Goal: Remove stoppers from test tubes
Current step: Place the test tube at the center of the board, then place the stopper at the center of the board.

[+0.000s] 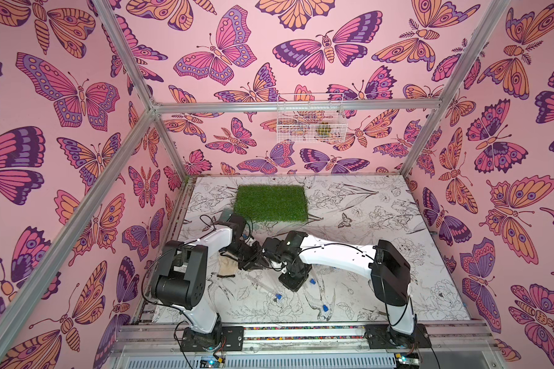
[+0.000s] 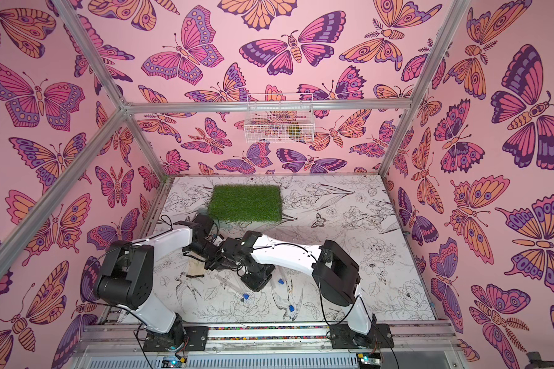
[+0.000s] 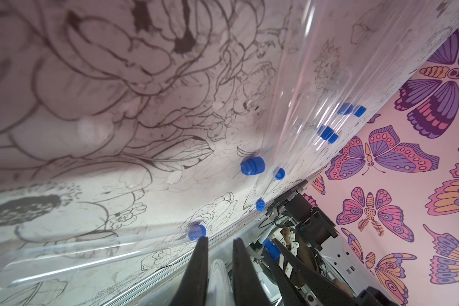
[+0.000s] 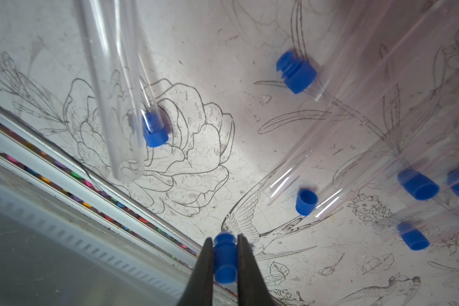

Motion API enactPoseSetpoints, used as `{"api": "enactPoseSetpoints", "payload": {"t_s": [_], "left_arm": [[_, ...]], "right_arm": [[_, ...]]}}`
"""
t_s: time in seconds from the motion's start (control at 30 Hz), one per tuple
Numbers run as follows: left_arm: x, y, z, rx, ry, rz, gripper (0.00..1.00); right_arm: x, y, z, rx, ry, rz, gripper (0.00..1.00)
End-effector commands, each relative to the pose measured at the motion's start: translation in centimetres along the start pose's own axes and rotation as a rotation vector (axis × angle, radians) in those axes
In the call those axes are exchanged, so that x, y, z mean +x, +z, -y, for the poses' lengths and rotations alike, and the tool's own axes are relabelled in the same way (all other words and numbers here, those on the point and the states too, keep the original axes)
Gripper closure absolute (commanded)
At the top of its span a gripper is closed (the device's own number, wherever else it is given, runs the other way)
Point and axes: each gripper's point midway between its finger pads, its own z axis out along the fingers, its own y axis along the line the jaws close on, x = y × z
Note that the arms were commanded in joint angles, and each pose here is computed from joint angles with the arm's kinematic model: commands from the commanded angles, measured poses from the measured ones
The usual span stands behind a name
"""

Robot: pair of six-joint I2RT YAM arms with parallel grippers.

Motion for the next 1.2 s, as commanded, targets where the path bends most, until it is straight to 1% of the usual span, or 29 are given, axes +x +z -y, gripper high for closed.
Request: {"api": "enactPoseSetpoints", "payload": {"t_s": [0.0,1.07,1.17], "left_arm": [[-0.4,0.5,0.1,-0.014,-0.003,-0.002,1.00],[-1.7,3.1,-0.4,-0.048,-0.022,-0.048,1.00],[-1.7,3.3,-0.6,-0.053,-0.029,-0.055,0.99]], "right_arm": [[0.7,0.9,0.2,0.026,0.014,-0.032,0.83],[1.1,4.2,0.5,0.048,-0.021,-0.125,0.83],[1.1,4.4,0.5,0.050,-0.026,-0.131,0.83]]}}
